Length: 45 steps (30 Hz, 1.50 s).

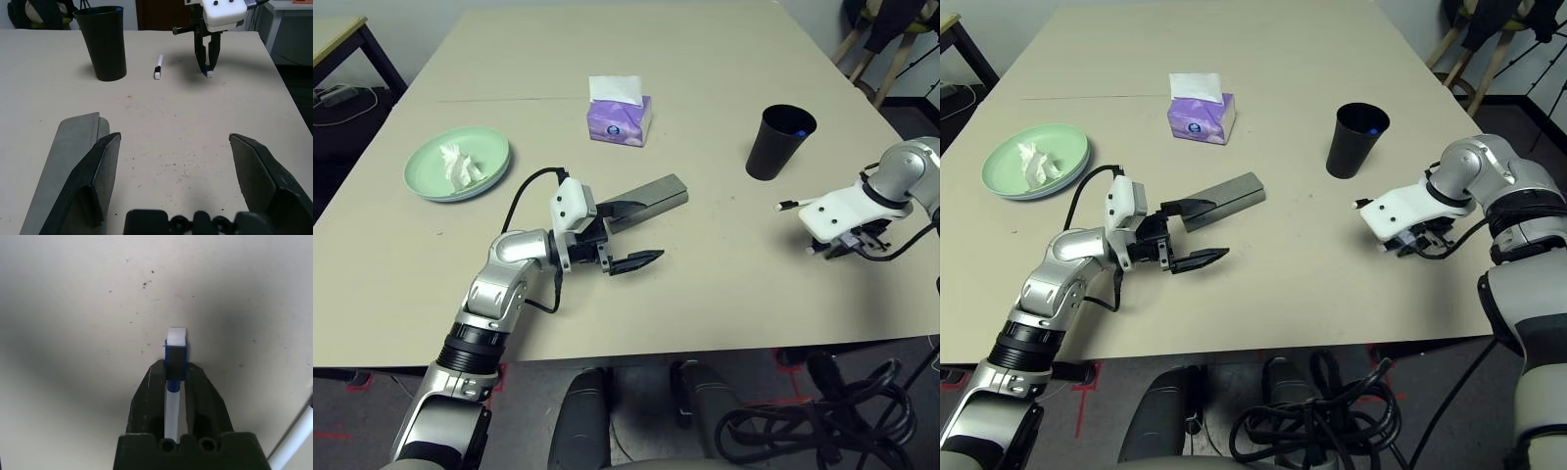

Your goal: Organize and tidy the items on the table.

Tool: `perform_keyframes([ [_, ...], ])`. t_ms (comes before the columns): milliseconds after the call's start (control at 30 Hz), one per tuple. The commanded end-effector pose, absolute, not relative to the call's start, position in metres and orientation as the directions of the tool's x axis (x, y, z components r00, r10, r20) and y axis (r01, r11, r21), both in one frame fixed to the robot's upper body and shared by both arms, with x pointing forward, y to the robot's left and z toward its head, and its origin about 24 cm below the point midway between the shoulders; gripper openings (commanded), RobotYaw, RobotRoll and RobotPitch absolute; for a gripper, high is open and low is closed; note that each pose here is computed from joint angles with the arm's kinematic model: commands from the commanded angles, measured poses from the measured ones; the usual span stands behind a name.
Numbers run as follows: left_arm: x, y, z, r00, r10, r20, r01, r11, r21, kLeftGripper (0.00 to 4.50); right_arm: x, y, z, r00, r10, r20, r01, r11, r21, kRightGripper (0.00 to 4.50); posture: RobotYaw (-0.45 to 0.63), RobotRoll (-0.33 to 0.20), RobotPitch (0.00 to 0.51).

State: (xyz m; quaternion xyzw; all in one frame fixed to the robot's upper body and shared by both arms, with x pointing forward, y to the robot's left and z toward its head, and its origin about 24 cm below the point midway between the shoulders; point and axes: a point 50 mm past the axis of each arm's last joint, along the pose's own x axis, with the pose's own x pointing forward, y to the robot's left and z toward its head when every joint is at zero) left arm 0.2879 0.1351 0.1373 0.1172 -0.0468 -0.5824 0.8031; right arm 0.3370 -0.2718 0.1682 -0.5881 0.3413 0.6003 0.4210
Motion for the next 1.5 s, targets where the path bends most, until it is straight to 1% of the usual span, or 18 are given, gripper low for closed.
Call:
perform_keyframes([
  [33,0.286,0.135,0.138,0.31,-0.949,-0.061,0.925,0.286,0.249,4.5,0.333,-0.275,0.163,0.01,0.093,-0.996,-0.913,-0.405,-0.047,0.41,0.1,0.0,0.173],
  [133,0.287,0.136,0.138,0.311,-0.948,-0.063,0.925,0.287,0.249,4.5,0.335,-0.274,0.164,0.019,0.136,-0.991,-0.925,-0.375,-0.069,0.41,0.09,0.0,0.164],
  [167,0.287,0.136,0.138,0.311,-0.948,-0.064,0.925,0.287,0.249,4.5,0.336,-0.272,0.164,0.03,0.188,-0.982,-0.937,-0.336,-0.093,0.41,0.09,0.0,0.158],
  [300,0.287,0.139,0.138,0.306,-0.949,-0.071,0.926,0.279,0.253,4.5,0.339,-0.258,0.176,0.08,0.428,-0.9,-0.969,-0.178,-0.172,0.41,0.08,0.0,0.14],
  [367,0.288,0.141,0.138,0.299,-0.951,-0.081,0.928,0.27,0.258,4.5,0.335,-0.244,0.193,0.082,0.612,-0.787,-0.982,-0.086,-0.169,0.41,0.07,0.0,0.135],
  [433,0.289,0.141,0.139,0.298,-0.951,-0.081,0.928,0.268,0.259,4.5,0.329,-0.234,0.208,0.068,0.735,-0.675,-0.989,-0.042,-0.145,0.41,0.06,0.0,0.13],
  [533,0.292,0.142,0.142,0.3,-0.952,-0.069,0.926,0.273,0.261,4.5,0.324,-0.228,0.222,0.071,0.84,-0.538,-0.993,0.008,-0.119,0.41,0.05,0.0,0.125],
  [600,0.295,0.142,0.144,0.308,-0.95,-0.046,0.923,0.286,0.257,4.5,0.323,-0.228,0.226,0.102,0.867,-0.488,-0.99,0.042,-0.133,0.41,0.04,0.0,0.119],
  [633,0.297,0.143,0.145,0.317,-0.948,-0.027,0.919,0.3,0.255,4.5,0.323,-0.228,0.226,0.127,0.879,-0.46,-0.987,0.067,-0.145,0.41,0.03,0.0,0.116],
  [700,0.304,0.145,0.147,0.368,-0.93,0.013,0.898,0.359,0.255,4.5,0.324,-0.227,0.229,0.192,0.912,-0.362,-0.976,0.139,-0.166,0.41,0.02,0.0,0.112],
  [833,0.31,0.149,0.147,0.402,-0.915,0.029,0.878,0.394,0.272,4.5,0.326,-0.226,0.233,0.315,0.934,-0.167,-0.941,0.285,-0.182,0.41,0.0,0.0,0.107],
  [933,0.313,0.15,0.148,0.405,-0.914,0.028,0.875,0.396,0.279,4.5,0.326,-0.228,0.233,0.408,0.912,-0.034,-0.901,0.396,-0.176,0.41,-0.01,0.0,0.102],
  [1033,0.315,0.151,0.15,0.398,-0.917,0.022,0.878,0.388,0.279,4.5,0.326,-0.229,0.236,0.472,0.878,0.074,-0.863,0.478,-0.163,0.41,-0.01,0.0,0.098],
  [1167,0.318,0.151,0.154,0.389,-0.921,0.016,0.882,0.378,0.281,4.5,0.328,-0.234,0.244,0.529,0.825,0.198,-0.819,0.558,-0.138,0.41,-0.02,0.0,0.093],
  [1267,0.32,0.152,0.154,0.386,-0.923,0.01,0.882,0.372,0.289,4.5,0.334,-0.243,0.255,0.601,0.739,0.305,-0.747,0.654,-0.114,0.41,-0.02,0.0,0.091],
  [1367,0.319,0.151,0.154,0.383,-0.924,0.007,0.884,0.368,0.288,4.5,0.342,-0.25,0.263,0.667,0.648,0.367,-0.663,0.741,-0.103,0.41,-0.02,0.0,0.09],
  [1433,0.319,0.151,0.154,0.381,-0.925,0.005,0.886,0.367,0.285,4.5,0.349,-0.251,0.263,0.719,0.593,0.363,-0.607,0.79,-0.088,0.41,-0.02,0.0,0.09],
  [1500,0.32,0.152,0.155,0.38,-0.925,0.002,0.887,0.365,0.282,4.5,0.354,-0.25,0.263,0.748,0.561,0.354,-0.575,0.814,-0.076,0.41,-0.01,0.0,0.09],
])
